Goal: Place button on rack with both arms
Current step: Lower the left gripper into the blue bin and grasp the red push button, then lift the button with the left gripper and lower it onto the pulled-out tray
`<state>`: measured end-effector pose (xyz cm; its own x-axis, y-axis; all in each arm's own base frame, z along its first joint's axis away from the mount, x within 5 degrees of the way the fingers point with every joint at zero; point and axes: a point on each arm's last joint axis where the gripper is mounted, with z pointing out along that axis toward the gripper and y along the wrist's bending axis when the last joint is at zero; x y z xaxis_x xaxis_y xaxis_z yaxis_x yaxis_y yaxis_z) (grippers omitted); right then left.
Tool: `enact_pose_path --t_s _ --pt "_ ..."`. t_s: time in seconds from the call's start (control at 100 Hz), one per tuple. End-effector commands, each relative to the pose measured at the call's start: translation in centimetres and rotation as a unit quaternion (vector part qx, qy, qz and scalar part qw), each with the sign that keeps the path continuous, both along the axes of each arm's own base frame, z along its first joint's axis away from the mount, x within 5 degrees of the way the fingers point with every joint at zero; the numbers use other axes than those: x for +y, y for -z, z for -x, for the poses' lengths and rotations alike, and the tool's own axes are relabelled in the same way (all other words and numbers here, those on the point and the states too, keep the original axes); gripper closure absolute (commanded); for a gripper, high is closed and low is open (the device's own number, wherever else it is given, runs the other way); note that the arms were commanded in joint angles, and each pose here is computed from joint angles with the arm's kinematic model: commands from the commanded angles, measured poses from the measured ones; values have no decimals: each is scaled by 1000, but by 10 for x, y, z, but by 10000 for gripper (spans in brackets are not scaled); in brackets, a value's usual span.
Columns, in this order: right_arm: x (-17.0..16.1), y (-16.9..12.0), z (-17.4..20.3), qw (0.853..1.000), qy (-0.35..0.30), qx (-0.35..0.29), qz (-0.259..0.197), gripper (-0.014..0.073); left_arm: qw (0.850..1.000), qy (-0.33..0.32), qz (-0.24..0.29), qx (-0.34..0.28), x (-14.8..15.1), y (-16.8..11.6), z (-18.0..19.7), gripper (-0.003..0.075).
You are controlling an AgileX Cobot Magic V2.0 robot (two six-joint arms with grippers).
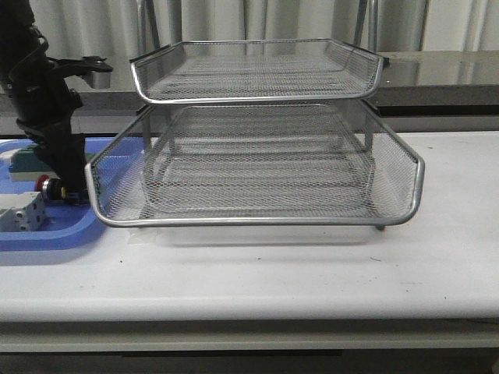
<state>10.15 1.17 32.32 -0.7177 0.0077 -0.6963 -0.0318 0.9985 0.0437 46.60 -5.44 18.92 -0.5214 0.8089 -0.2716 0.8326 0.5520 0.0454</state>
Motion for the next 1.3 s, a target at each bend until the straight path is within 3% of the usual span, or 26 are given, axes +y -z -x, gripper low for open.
enact_pose_path --t_s 0.0,0.41,0.55,0.65,0.98,1.12,1.29 --pt "0 -14 -3 999 -2 -41 3 663 998 5 9 -54 -3 -34 -1 92" --pt "0 -14 -3 999 -2 -41 3 663 999 6 5 -31 -3 -11 -6 92" --pt "0 -14 -3 999 -2 -41 3 663 999 8 -3 -32 -2 -11 -6 125" --pt "0 -14 -3 999 -2 -41 3 663 999 9 -5 -31 -2 -11 -5 193" --pt "0 -14 -3 999 -2 -41 3 663 999 12 -15 -32 0 -11 -6 576" --pt "0 -14 -3 999 -2 -41 3 663 1000 16 -13 -23 0 -22 -5 661" --pt "0 -14 -3 999 -2 -41 3 663 1000 19 -10 -12 0 -48 -5 693"
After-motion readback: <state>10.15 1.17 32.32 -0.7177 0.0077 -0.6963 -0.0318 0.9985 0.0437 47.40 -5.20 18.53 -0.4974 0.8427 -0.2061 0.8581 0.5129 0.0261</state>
